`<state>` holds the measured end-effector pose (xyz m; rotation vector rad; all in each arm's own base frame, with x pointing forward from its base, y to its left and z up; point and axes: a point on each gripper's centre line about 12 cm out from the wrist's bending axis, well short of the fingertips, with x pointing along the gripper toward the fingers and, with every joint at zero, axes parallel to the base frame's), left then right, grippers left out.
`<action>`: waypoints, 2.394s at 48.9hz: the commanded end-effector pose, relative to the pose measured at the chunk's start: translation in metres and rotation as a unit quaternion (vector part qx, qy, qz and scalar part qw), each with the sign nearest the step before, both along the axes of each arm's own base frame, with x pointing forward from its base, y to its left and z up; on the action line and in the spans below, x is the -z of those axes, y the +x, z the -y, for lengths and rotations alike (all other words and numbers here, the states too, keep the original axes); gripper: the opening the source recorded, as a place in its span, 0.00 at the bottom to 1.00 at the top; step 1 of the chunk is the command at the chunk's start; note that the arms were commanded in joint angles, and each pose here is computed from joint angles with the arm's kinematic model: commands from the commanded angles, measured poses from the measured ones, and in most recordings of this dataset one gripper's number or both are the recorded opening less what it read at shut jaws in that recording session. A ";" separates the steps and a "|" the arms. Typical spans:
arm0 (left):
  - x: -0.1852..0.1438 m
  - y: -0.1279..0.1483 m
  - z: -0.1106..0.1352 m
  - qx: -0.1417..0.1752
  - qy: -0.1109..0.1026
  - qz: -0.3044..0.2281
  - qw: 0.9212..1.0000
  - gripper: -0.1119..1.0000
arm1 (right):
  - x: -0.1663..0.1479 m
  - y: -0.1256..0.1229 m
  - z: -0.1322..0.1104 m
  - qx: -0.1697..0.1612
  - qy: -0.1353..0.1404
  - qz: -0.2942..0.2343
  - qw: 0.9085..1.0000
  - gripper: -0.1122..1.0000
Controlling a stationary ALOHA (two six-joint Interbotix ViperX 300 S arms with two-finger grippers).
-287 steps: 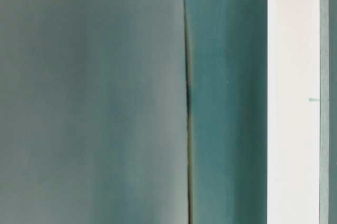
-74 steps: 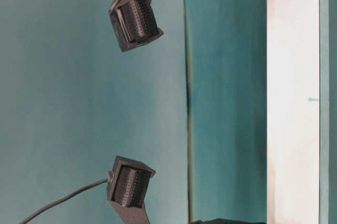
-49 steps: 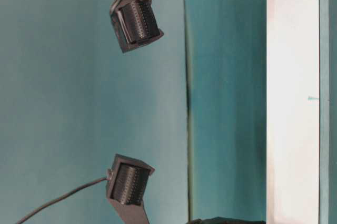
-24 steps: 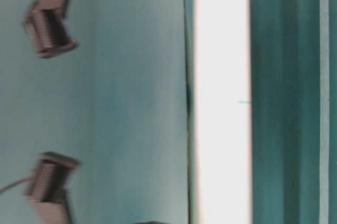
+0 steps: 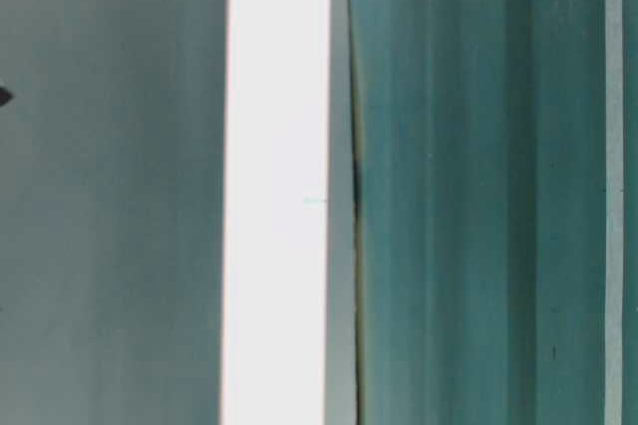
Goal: Lift a wooden board with both hands.
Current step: 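Lift the board upward and back with both grippers together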
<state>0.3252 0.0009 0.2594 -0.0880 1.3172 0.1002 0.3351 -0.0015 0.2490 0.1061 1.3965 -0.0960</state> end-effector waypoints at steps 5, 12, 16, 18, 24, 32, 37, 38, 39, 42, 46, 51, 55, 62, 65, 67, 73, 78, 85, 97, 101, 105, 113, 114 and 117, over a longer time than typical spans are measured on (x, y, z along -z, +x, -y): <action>-0.037 0.004 0.000 -0.002 -0.001 0.029 1.000 0.26 | -0.031 0.005 0.001 0.002 -0.001 0.014 1.000 0.29; -0.056 0.002 -0.002 -0.006 -0.001 0.033 0.999 0.26 | -0.054 0.003 0.002 0.003 -0.001 0.002 1.000 0.29; -0.070 0.001 -0.004 -0.010 -0.002 0.039 0.999 0.26 | -0.067 0.003 0.002 0.004 -0.001 -0.003 1.000 0.29; -0.077 0.000 -0.005 -0.011 -0.002 0.042 0.999 0.26 | -0.074 0.002 0.002 0.004 -0.001 -0.003 1.000 0.29; -0.097 -0.003 -0.007 -0.014 -0.001 0.041 0.999 0.26 | -0.096 0.004 0.002 0.004 -0.001 0.007 1.000 0.29; -0.117 -0.007 -0.007 -0.015 -0.001 0.032 0.999 0.26 | -0.121 0.001 0.002 0.005 -0.001 0.012 1.000 0.29; -0.129 -0.007 -0.007 -0.015 -0.001 0.036 0.999 0.26 | -0.134 -0.001 0.002 0.006 0.000 0.008 1.000 0.29; -0.132 -0.007 -0.007 -0.015 -0.001 0.038 0.999 0.26 | -0.137 -0.002 0.002 0.006 0.000 0.009 1.000 0.29; -0.133 -0.007 -0.007 -0.016 -0.001 0.038 0.999 0.26 | -0.139 -0.002 0.002 0.006 0.000 0.012 1.000 0.29; -0.142 -0.007 -0.006 -0.016 -0.003 0.043 0.999 0.26 | -0.145 -0.002 0.002 0.007 0.000 0.021 1.000 0.29; -0.150 -0.007 -0.007 -0.017 -0.001 0.042 0.999 0.26 | -0.153 -0.002 0.002 0.008 0.000 0.031 0.999 0.29; -0.158 -0.007 -0.007 -0.018 -0.002 0.034 0.999 0.26 | -0.163 -0.001 0.002 0.008 0.000 0.047 0.999 0.29; -0.164 -0.005 -0.007 -0.018 -0.002 0.041 0.999 0.26 | -0.167 -0.001 0.003 0.010 0.000 0.053 0.999 0.29; -0.167 -0.003 -0.007 -0.019 -0.002 0.046 0.999 0.26 | -0.167 -0.001 0.004 0.011 0.000 0.052 0.999 0.29; -0.168 -0.004 -0.007 -0.019 -0.003 0.046 0.999 0.26 | -0.168 -0.001 0.004 0.011 0.000 0.054 0.998 0.29; -0.168 -0.004 -0.008 -0.021 -0.002 0.046 0.999 0.26 | -0.169 -0.001 0.004 0.011 0.000 0.054 0.998 0.29; -0.169 -0.004 -0.008 -0.021 -0.002 0.048 0.999 0.26 | -0.172 -0.001 0.003 0.011 0.006 0.059 0.998 0.29; -0.170 -0.003 -0.009 -0.021 -0.002 0.051 0.998 0.26 | -0.174 -0.001 0.004 0.012 0.006 0.063 0.998 0.29; -0.175 -0.003 -0.009 -0.022 -0.003 0.058 0.998 0.26 | -0.177 -0.001 0.004 0.012 0.006 0.067 0.998 0.29; -0.174 -0.002 -0.009 -0.022 -0.002 0.058 0.998 0.26 | -0.177 -0.001 0.005 0.014 0.006 0.066 0.998 0.29; -0.174 -0.002 -0.010 -0.024 -0.001 0.058 0.998 0.26 | -0.175 -0.001 0.006 0.015 0.006 0.064 0.998 0.29; -0.174 -0.002 -0.010 -0.024 -0.001 0.057 0.998 0.26 | -0.173 -0.001 0.007 0.016 0.006 0.060 0.998 0.29; -0.165 -0.001 -0.011 -0.025 -0.003 0.042 0.999 0.26 | -0.160 -0.001 0.008 0.015 0.006 0.041 0.999 0.29; -0.162 -0.001 -0.012 -0.026 -0.001 0.039 0.999 0.26 | -0.156 0.000 0.007 0.015 0.006 0.037 0.999 0.29; -0.153 0.002 -0.011 -0.026 -0.002 0.029 0.999 0.26 | -0.147 0.001 0.007 0.014 0.006 0.025 1.000 0.29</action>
